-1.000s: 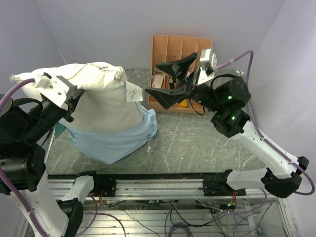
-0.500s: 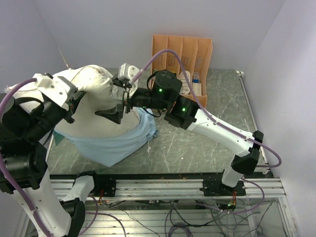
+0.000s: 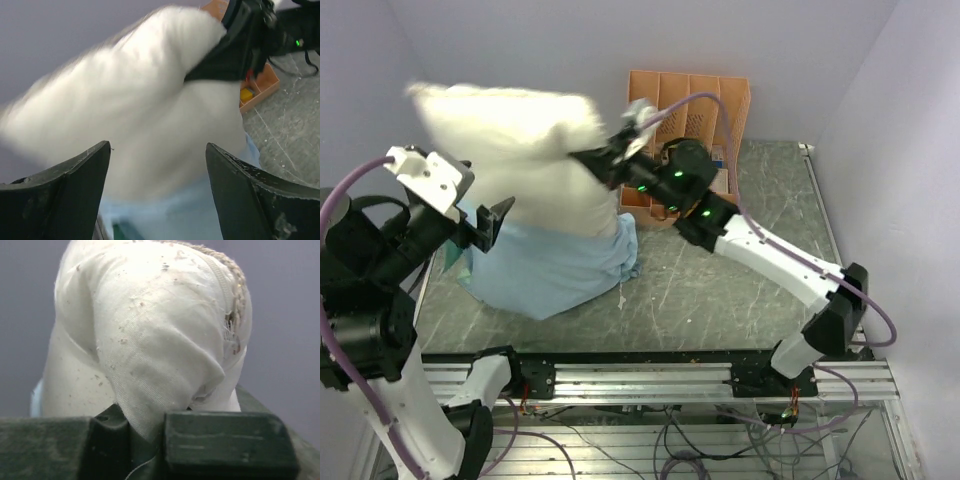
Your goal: Remove the pillowcase from the pillow
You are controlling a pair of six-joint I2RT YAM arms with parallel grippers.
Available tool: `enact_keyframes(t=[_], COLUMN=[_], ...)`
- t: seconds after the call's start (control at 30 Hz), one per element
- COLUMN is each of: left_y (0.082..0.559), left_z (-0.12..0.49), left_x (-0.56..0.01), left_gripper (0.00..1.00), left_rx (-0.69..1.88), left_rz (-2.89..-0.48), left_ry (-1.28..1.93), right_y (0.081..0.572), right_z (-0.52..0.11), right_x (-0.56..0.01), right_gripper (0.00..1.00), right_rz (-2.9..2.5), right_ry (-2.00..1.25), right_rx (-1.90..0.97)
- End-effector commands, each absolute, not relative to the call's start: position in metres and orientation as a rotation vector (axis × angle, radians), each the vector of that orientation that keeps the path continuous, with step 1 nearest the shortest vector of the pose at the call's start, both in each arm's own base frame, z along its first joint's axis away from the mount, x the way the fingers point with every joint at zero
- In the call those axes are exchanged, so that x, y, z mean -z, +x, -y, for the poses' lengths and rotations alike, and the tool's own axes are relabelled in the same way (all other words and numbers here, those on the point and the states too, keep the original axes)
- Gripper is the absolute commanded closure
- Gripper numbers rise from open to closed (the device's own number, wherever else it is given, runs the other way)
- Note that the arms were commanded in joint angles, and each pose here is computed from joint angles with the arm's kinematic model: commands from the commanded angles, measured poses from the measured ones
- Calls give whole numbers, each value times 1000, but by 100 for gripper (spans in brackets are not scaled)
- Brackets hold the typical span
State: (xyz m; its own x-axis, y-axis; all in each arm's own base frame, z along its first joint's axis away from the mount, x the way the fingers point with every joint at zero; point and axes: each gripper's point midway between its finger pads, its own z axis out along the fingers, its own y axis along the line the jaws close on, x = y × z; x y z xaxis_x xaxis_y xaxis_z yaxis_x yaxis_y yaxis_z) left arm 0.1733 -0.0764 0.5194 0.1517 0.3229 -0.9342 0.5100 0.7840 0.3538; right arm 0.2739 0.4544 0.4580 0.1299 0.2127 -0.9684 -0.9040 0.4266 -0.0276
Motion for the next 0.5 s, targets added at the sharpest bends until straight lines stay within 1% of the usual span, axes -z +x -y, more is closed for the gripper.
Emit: enact_keyframes(t=[0.0, 0.13, 0.33, 0.47], left_y=[158, 179, 219, 233], left_z=[74, 57, 37, 27], left_x=[-519, -473, -398, -373], left_gripper=[13, 16, 20, 21], left_rx=[126, 101, 88, 52], left_rz=[-1451, -1605, -1835, -1897], left_ry=[679, 639, 632, 644], right_y=[302, 284, 255, 239], right_z=[-376, -333, -311, -299], right_x=[-488, -495, -473, -463], right_gripper=[100, 100, 100, 100], right_rz=[-1054, -981, -979, -972], right_ry=[-561, -555, -659, -712], right_rx=[-1000, -1015, -1018, -1034])
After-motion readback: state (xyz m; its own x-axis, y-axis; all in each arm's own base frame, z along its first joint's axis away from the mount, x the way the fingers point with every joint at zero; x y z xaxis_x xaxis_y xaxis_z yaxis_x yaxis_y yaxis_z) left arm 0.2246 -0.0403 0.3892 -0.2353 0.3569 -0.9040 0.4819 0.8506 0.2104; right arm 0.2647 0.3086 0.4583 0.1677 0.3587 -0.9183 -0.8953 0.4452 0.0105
